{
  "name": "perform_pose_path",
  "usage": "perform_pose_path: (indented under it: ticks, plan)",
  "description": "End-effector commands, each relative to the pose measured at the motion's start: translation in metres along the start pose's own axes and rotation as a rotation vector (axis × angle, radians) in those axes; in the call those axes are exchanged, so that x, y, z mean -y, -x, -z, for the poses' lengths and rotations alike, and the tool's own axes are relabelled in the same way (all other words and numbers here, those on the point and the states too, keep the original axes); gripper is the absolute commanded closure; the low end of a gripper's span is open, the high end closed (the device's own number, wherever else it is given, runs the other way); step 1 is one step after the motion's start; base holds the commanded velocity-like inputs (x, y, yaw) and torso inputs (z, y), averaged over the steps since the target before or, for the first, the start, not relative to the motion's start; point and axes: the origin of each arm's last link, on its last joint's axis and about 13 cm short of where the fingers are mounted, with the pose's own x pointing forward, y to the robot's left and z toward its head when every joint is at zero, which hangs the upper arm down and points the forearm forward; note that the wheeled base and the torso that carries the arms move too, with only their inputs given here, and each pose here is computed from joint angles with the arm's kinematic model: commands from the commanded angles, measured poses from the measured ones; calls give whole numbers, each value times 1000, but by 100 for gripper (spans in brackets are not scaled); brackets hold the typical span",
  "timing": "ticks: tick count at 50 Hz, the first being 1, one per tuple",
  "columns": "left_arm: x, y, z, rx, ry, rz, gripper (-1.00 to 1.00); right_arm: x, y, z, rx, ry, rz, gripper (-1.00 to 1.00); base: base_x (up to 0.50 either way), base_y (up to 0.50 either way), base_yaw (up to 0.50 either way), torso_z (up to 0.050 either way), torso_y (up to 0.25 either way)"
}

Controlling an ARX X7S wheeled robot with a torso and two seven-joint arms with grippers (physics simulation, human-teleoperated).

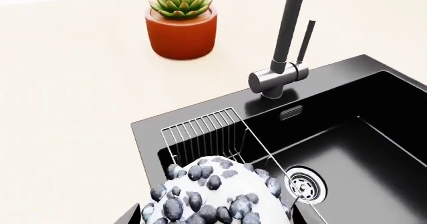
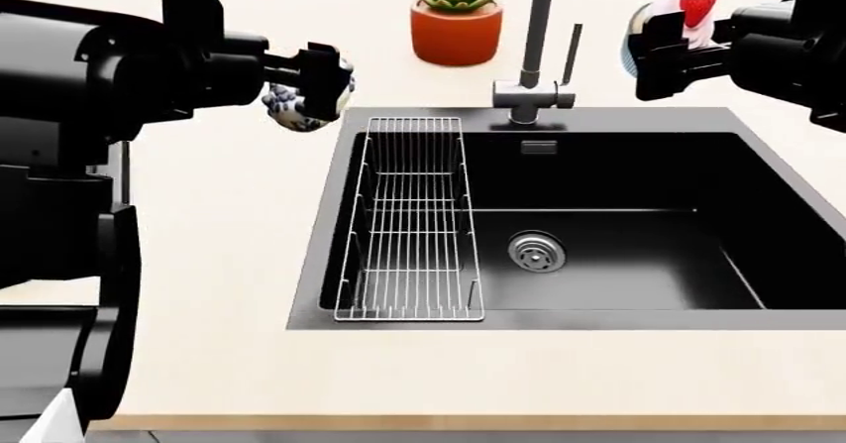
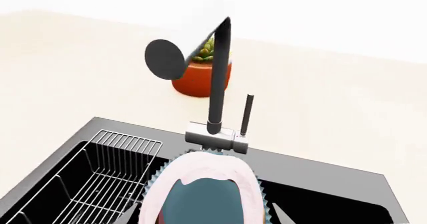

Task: Move the dessert items from the plate to the tray.

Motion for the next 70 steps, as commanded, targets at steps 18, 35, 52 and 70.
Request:
perform_pose_path:
  ticks: [18,35,52,70]
  plan:
    - [0,0,-1,9,8,-6,100,1,-1,1,9,1,-10,100,0,500,0,0,0]
    - [0,1,-4,14,8,-6,100,2,-1,0,13,-3,-10,100,0,500,0,0,0]
    - [0,0,-5,15,8,-8,100,2,-2,1,16,-6,-13,100,0,500,0,0,0]
    - [0,2,-7,19,10,-11,100,1,-2,0,20,-6,-17,100,-1,500,0,1,0]
